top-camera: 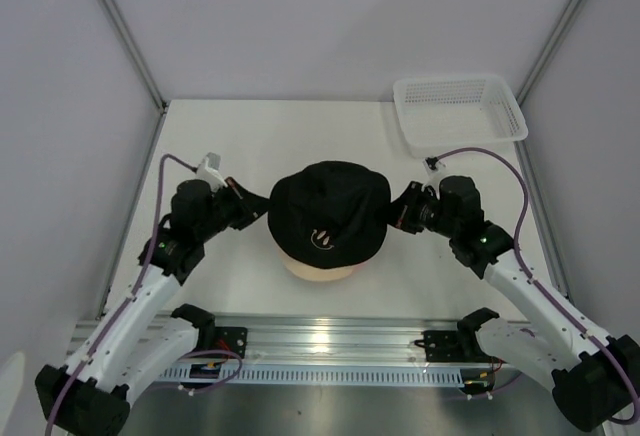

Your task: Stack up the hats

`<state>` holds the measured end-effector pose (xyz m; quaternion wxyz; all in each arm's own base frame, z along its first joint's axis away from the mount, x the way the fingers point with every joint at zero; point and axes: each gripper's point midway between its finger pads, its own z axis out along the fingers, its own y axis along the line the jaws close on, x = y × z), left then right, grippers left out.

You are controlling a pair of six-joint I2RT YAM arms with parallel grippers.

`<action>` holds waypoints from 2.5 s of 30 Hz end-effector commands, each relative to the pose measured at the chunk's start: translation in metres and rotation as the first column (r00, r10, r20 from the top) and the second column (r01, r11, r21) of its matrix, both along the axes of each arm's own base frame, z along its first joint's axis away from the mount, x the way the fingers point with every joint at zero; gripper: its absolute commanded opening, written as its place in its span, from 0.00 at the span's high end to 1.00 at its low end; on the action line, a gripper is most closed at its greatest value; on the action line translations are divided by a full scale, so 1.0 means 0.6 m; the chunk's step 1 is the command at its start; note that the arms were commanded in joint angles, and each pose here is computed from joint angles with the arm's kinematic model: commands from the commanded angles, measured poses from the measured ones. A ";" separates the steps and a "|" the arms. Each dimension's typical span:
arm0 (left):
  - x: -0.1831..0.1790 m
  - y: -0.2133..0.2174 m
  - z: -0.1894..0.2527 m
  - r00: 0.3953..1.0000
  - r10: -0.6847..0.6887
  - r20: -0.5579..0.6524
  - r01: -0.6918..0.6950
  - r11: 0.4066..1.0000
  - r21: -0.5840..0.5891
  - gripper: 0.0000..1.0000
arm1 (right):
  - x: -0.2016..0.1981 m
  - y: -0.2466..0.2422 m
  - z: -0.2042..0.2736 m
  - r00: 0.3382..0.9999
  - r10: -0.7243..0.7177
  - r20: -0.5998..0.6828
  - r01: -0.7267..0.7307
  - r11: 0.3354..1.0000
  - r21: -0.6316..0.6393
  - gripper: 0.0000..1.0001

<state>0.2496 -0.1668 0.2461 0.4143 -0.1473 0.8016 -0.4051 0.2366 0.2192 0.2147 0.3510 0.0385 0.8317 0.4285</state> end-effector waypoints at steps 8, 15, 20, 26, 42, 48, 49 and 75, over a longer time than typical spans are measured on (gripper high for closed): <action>0.027 0.023 -0.263 0.933 0.121 -0.339 -0.064 0.983 0.173 0.99 | 0.034 0.007 -0.121 0.994 -0.011 -0.112 -0.001 0.995 -0.104 1.00; 0.030 0.032 -0.273 0.946 0.111 -0.305 -0.038 0.971 0.236 0.99 | 0.020 0.007 -0.214 0.967 0.006 -0.255 -0.043 0.989 -0.141 1.00; 0.032 0.036 -0.219 0.976 0.073 -0.204 -0.019 0.967 0.255 0.99 | 0.016 -0.011 -0.172 0.976 0.010 -0.219 -0.047 0.985 -0.167 0.93; 0.051 0.037 -0.102 0.999 0.005 -0.037 0.007 0.949 0.314 0.99 | 0.063 -0.045 -0.007 0.999 -0.032 0.030 0.035 0.994 -0.103 0.26; 0.109 0.013 -0.098 0.993 -0.035 -0.113 0.074 0.930 0.359 0.99 | 0.202 0.010 0.030 0.979 0.053 0.197 -0.078 0.989 0.122 0.18; 0.130 0.002 -0.094 0.992 -0.058 -0.113 0.095 0.926 0.365 0.99 | 0.188 0.035 0.024 0.982 0.079 0.171 -0.116 0.969 0.217 0.19; 0.132 0.001 -0.096 0.991 -0.061 -0.117 0.101 0.924 0.368 0.99 | 0.185 0.034 0.022 0.982 0.064 0.177 -0.106 0.966 0.237 0.19; 0.176 -0.026 -0.060 0.988 -0.127 -0.087 0.151 0.915 0.374 0.99 | 0.181 0.069 0.059 0.970 0.005 0.243 -0.073 0.959 0.272 0.50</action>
